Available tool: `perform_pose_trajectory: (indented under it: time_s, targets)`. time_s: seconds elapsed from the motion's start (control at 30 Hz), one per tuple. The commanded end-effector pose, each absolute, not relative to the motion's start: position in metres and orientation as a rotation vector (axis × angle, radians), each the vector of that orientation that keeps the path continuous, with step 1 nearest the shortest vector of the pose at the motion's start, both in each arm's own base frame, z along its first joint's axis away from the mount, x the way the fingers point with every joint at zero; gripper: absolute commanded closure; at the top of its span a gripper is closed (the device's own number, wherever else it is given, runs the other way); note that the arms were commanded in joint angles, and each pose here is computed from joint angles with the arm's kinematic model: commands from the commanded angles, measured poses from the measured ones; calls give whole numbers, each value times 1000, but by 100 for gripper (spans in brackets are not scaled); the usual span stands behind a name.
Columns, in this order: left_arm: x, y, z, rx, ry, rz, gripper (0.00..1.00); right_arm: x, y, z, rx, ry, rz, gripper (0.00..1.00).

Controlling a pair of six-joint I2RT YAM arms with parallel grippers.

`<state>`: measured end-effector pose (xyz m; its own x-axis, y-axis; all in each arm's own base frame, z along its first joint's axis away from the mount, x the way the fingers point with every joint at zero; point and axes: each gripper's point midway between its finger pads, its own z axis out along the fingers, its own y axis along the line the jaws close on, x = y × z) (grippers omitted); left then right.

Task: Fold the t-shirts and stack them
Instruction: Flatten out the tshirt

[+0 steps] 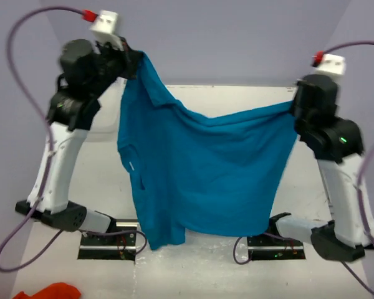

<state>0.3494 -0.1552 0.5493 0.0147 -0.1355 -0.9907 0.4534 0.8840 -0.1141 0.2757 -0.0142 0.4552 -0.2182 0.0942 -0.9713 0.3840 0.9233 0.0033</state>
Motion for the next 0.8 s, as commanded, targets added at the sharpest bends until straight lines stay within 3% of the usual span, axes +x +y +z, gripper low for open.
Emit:
perform_pose_trajectory:
  time_s: [0.0,0.13,0.27,0.5,0.77]
  targets:
    - [417,-153,421,235,1797,-291,100,316,2,378,353,1972,-373,100]
    - [470,-157,303,259,1992,-220,100,367,3,297,346,2140,-435,100]
    - [498,-160,229,291,2115,-196,100,404,-9,245,390,2213,-456,100]
    - [536,-164,202,281,2105,-236,100,456,-36,209,422,2270,-479,100]
    - [534,-188,194,327,2100,-350,100,494,-43,198,408,2285,-491,100]
